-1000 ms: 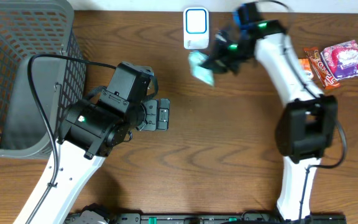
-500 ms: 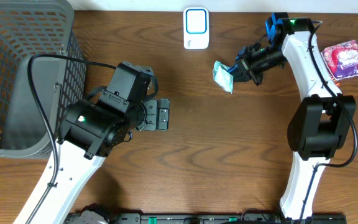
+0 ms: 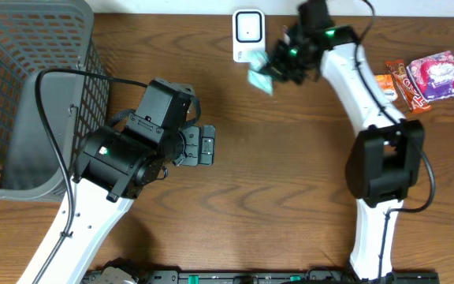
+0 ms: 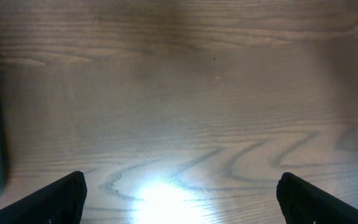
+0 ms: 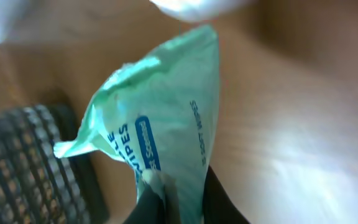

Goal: Scan the item barcode
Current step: 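Lift the green wipes and hold them under the scanner, then carry the green wipes right and release them on the pile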

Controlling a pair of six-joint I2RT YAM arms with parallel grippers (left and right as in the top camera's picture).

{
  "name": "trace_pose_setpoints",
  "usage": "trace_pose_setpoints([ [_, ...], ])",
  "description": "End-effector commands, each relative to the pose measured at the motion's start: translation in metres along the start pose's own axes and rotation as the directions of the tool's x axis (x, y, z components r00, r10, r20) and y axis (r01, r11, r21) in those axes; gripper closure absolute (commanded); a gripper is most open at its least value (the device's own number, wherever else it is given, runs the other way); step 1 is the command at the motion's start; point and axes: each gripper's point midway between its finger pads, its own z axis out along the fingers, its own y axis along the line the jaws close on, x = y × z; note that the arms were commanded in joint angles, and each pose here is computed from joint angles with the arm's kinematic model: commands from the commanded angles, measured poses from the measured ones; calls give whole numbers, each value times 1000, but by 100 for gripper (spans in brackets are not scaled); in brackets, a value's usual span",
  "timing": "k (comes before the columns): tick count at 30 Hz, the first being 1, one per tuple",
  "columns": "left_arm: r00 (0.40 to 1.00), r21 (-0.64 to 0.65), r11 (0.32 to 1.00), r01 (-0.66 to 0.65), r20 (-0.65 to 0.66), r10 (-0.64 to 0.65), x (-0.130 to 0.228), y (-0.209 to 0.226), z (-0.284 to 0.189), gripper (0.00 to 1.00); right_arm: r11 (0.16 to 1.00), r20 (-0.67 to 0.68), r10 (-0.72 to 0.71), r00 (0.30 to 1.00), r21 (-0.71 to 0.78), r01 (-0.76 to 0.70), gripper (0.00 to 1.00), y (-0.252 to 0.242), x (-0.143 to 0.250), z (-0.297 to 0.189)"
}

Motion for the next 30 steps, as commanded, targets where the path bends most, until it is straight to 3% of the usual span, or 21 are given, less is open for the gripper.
trace_pose_setpoints([
  [1,1000,-3,1000,-1,2,1,0,0,-1,2,990,191,-132,973,72,120,99,17,-29,4],
  [6,1000,-3,1000,-1,2,1,0,0,-1,2,917,467,-355,810,344,203,99,26,-76,-5],
  [10,1000,-3,1000,-1,2,1,0,0,-1,2,856,488,-485,725,433,282,99,35,-86,3],
  [19,1000,-3,1000,-1,2,1,0,0,-1,2,837,451,-512,732,454,305,99,15,-88,30],
  [26,1000,-3,1000,-1,2,1,0,0,-1,2,840,550,-480,684,513,177,99,5,-123,-59],
  [30,1000,-3,1000,-1,2,1,0,0,-1,2,721,433,-577,692,668,183,99,-51,-142,-122],
])
